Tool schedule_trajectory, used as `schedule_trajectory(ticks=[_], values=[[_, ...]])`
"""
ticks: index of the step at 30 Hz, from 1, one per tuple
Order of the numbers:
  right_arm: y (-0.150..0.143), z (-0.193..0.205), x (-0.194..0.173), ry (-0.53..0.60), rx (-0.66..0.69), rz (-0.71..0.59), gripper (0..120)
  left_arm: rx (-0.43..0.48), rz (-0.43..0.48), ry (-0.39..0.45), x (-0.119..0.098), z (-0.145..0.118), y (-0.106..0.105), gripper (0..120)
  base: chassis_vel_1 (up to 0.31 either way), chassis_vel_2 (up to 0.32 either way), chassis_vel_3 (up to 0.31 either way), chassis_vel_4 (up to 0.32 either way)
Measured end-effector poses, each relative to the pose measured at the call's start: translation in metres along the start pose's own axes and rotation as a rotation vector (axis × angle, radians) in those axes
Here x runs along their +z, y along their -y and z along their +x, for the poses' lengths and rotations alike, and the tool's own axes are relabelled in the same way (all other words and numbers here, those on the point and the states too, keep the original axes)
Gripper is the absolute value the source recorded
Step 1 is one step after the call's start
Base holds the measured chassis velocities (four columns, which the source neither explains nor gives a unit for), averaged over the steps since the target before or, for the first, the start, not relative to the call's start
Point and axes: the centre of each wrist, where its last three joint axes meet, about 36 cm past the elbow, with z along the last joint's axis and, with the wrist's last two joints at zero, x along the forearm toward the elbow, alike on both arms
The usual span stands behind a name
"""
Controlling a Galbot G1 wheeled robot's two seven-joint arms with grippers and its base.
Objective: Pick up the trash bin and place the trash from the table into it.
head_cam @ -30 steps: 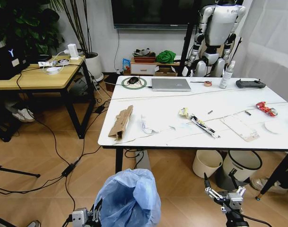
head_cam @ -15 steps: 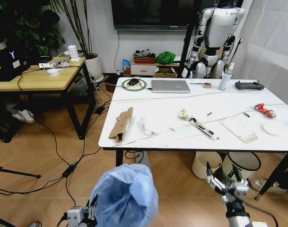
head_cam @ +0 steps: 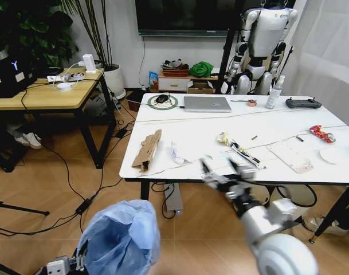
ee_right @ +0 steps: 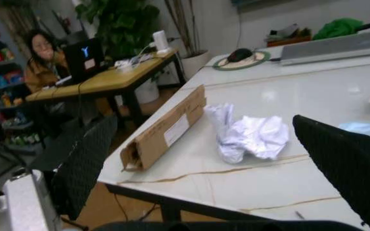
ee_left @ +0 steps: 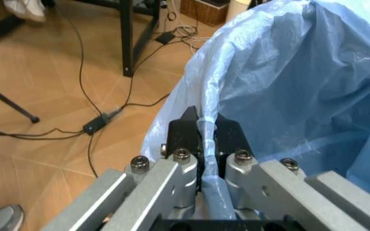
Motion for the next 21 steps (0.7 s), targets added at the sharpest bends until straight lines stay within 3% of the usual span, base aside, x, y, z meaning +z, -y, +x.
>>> schedule_trajectory(ticks=[4, 9, 14, 21], values=[[0.002, -0.028, 0.008, 0.017, -0.041, 0.018, 100, -0.025, 0.016, -0.005, -0.006, 0.000, -0.009, 0, 0.000, 0.000, 0.000, 0.000], [-0.016, -0.070, -0.012, -0.010, -0.058, 0.034, 100, -0.059, 0.028, -0.020, -0.015, 0.000, -0.018, 0, 0.000, 0.000, 0.000, 0.000], [-0.058, -0.119, -0.022, -0.169, -0.066, 0.018, 100, -0.095, 0.034, -0.023, -0.017, -0.002, -0.024, 0, 0.000, 0.000, 0.000, 0.000], [-0.072, -0.170, 0.003, -0.297, -0.022, 0.022, 100, -0.112, 0.037, -0.016, -0.015, -0.001, -0.021, 0, 0.000, 0.000, 0.000, 0.000]])
